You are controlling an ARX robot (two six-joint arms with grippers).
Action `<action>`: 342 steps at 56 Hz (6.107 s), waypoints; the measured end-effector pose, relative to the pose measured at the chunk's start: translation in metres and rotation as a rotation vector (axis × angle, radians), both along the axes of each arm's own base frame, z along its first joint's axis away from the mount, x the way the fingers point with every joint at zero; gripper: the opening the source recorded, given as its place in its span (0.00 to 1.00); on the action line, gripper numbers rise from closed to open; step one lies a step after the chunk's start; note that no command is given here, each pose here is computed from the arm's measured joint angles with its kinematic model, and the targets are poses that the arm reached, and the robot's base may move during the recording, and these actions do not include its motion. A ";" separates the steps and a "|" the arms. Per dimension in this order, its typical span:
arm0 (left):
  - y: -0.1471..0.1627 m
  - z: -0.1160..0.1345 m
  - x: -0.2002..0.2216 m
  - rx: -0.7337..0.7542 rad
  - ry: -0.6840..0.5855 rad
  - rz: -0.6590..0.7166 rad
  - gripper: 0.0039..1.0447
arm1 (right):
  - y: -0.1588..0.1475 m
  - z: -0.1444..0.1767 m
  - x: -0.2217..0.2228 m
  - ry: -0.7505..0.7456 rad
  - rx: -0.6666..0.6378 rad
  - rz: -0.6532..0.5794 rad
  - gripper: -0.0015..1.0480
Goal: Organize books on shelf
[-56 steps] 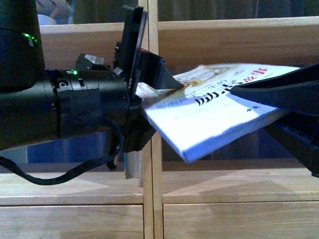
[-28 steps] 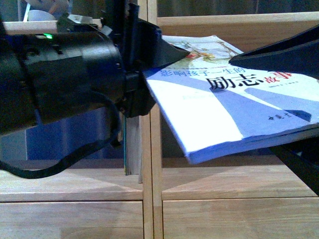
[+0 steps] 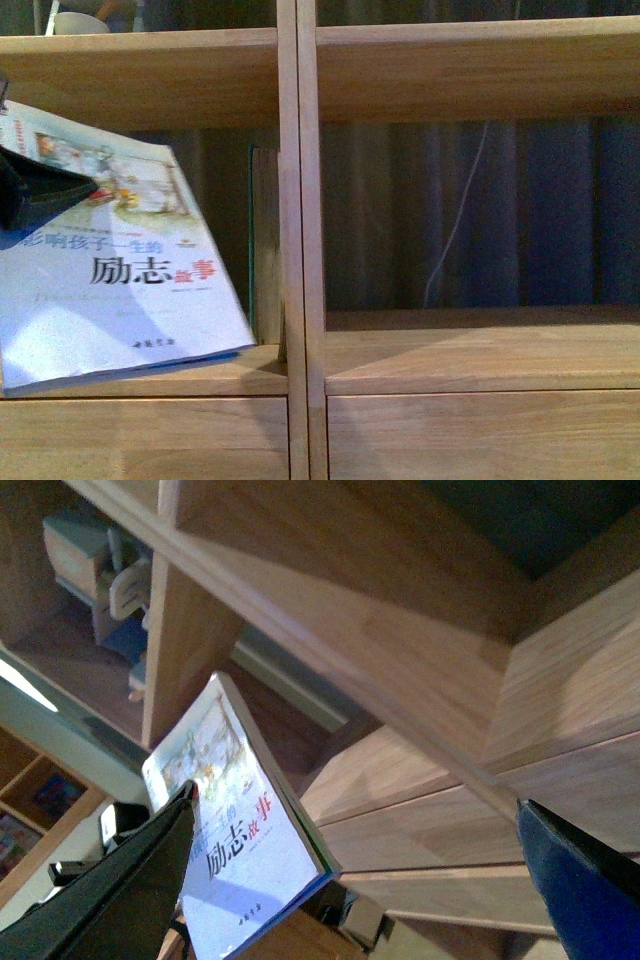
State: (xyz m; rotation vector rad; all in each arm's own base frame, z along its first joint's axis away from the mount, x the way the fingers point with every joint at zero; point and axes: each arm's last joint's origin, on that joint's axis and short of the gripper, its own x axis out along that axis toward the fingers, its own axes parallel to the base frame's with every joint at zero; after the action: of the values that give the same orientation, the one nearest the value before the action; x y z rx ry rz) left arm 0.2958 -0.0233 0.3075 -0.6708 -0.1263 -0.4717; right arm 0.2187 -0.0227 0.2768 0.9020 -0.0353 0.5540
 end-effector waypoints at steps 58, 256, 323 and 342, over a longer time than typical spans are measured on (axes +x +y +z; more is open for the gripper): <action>-0.027 -0.031 0.139 0.669 -0.556 0.560 0.06 | -0.011 0.010 -0.090 -0.172 -0.213 -0.021 0.93; 0.018 -0.087 -0.144 0.638 0.125 0.442 0.50 | 0.022 -0.057 -0.098 0.040 -0.919 -0.551 0.44; 0.023 -0.137 -0.186 0.659 0.115 0.471 0.02 | 0.022 -0.109 -0.122 0.027 -0.910 -0.559 0.03; 0.023 -0.140 -0.198 0.662 0.122 0.471 0.02 | 0.022 -0.109 -0.122 0.026 -0.910 -0.558 0.03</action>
State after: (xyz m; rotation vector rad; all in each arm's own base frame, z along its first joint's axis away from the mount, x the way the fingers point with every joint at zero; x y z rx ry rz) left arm 0.0976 -0.0003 0.1672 -0.0078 -0.0055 -0.0015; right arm 0.0972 -0.0003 0.1678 -0.0105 -0.0074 -0.0004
